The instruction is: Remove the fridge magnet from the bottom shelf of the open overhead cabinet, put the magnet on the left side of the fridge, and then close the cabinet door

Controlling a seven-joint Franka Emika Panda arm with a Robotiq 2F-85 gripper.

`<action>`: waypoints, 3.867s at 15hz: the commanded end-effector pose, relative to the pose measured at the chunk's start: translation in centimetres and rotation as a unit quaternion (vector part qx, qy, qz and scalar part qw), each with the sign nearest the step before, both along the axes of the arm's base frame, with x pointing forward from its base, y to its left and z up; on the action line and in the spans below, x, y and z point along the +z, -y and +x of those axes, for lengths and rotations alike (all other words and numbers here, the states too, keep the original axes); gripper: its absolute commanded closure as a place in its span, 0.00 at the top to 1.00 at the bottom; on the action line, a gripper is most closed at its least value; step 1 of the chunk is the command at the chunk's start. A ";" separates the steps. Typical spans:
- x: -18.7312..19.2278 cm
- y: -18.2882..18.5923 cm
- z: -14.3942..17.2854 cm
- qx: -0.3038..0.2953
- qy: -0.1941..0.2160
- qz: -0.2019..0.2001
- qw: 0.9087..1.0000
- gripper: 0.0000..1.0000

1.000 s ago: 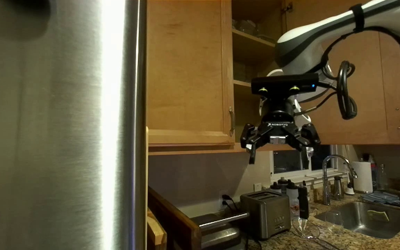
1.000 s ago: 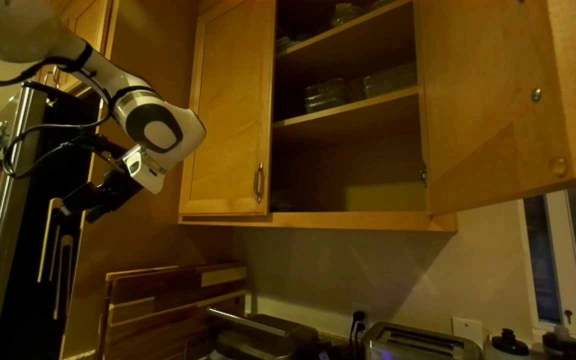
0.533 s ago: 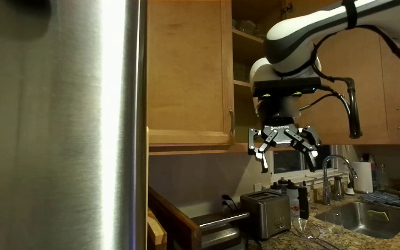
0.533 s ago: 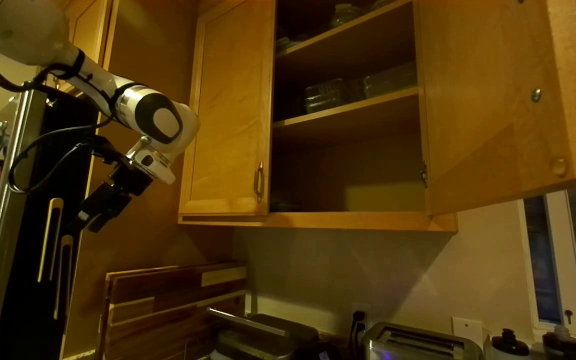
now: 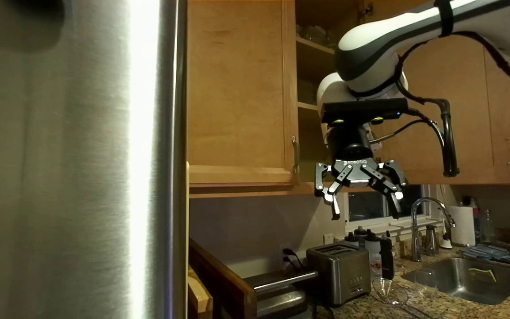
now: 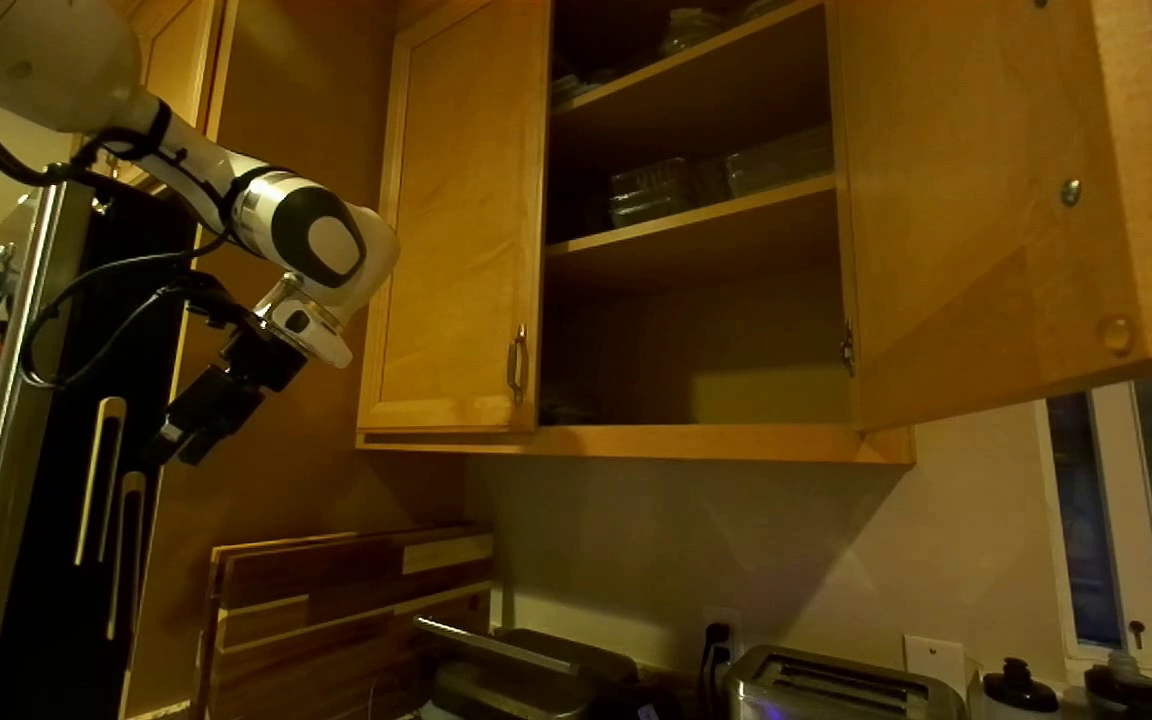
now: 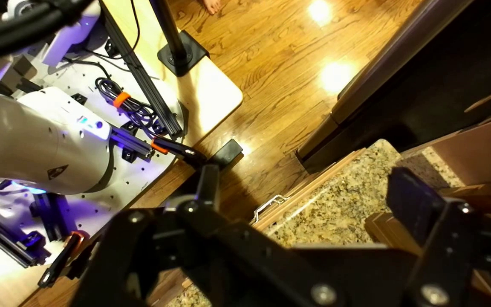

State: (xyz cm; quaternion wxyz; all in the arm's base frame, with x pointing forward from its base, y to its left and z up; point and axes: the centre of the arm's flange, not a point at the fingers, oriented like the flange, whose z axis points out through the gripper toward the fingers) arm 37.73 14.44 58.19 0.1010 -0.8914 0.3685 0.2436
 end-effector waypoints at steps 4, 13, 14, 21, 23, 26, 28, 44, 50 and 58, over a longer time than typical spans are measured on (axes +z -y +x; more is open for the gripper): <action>0.8 5.5 0.4 0.084 0.073 -0.114 0.987 1.00; 2.3 16.2 1.7 0.288 0.196 -0.171 0.922 1.00; 2.4 17.4 1.6 0.312 0.204 -0.174 0.911 1.00; 3.2 21.1 2.8 0.340 0.211 -0.179 0.899 1.00; 3.4 21.4 2.6 0.336 0.212 -0.181 0.900 1.00; 3.4 21.3 2.6 0.336 0.212 -0.181 0.900 1.00; 3.2 21.5 2.4 0.345 0.213 -0.187 0.894 1.00; 2.4 37.3 -7.6 0.411 0.330 -0.257 0.810 1.00; 2.8 39.6 -8.4 0.370 0.324 -0.260 0.831 1.00; 2.5 39.5 -8.4 0.377 0.319 -0.260 0.830 1.00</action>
